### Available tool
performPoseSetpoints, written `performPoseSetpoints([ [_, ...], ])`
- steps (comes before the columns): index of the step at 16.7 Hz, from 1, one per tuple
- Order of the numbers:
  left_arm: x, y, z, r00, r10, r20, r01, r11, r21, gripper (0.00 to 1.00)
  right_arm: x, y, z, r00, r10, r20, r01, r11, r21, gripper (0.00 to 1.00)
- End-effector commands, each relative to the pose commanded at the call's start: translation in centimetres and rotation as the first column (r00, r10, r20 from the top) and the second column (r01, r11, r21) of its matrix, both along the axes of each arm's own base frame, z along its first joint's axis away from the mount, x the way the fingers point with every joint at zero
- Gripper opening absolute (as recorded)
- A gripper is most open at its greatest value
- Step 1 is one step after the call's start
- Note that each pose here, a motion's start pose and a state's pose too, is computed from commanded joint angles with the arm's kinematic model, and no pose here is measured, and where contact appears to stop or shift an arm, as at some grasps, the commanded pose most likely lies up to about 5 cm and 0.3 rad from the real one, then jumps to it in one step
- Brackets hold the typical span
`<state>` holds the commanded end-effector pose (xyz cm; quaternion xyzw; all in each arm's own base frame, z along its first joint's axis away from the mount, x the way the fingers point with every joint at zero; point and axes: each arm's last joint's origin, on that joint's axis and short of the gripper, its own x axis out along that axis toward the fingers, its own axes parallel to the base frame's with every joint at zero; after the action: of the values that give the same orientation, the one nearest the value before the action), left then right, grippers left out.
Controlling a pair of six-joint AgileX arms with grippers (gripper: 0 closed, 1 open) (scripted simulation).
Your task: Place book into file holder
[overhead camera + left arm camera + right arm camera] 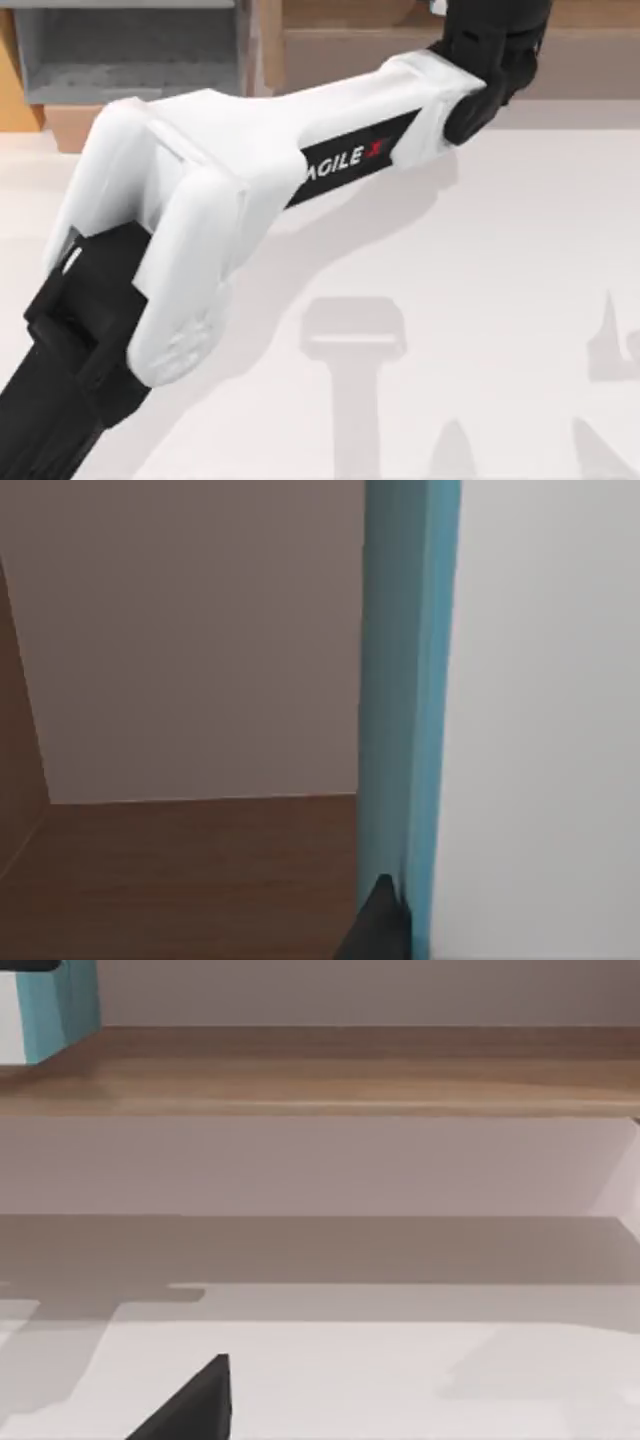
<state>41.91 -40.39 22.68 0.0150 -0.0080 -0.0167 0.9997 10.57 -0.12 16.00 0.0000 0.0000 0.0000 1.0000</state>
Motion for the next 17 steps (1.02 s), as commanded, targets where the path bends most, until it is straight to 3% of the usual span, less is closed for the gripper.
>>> performPoseSetpoints([
  [4,-1.0,2.0,1.1,1.000,-0.023,-0.018,0.026,0.983,0.183,0.00,0.0,0.0,0.0,1.000,0.000,0.000,0.000,1.000,0.000,1.00],
  [8,-3.5,5.0,1.7,0.996,-0.067,-0.059,0.086,0.899,0.430,0.00,0.0,0.0,0.0,1.000,0.000,0.000,0.000,1.000,0.000,1.00],
  [12,-8.3,8.3,2.3,0.983,-0.160,-0.093,0.182,0.746,0.640,0.00,0.0,0.0,0.0,1.000,0.000,0.000,0.000,1.000,0.000,1.00],
  [17,-14.0,13.7,0.2,0.951,-0.261,-0.162,0.275,0.485,0.830,0.00,0.0,0.0,0.0,1.000,0.000,0.000,0.000,1.000,0.000,1.00],
])
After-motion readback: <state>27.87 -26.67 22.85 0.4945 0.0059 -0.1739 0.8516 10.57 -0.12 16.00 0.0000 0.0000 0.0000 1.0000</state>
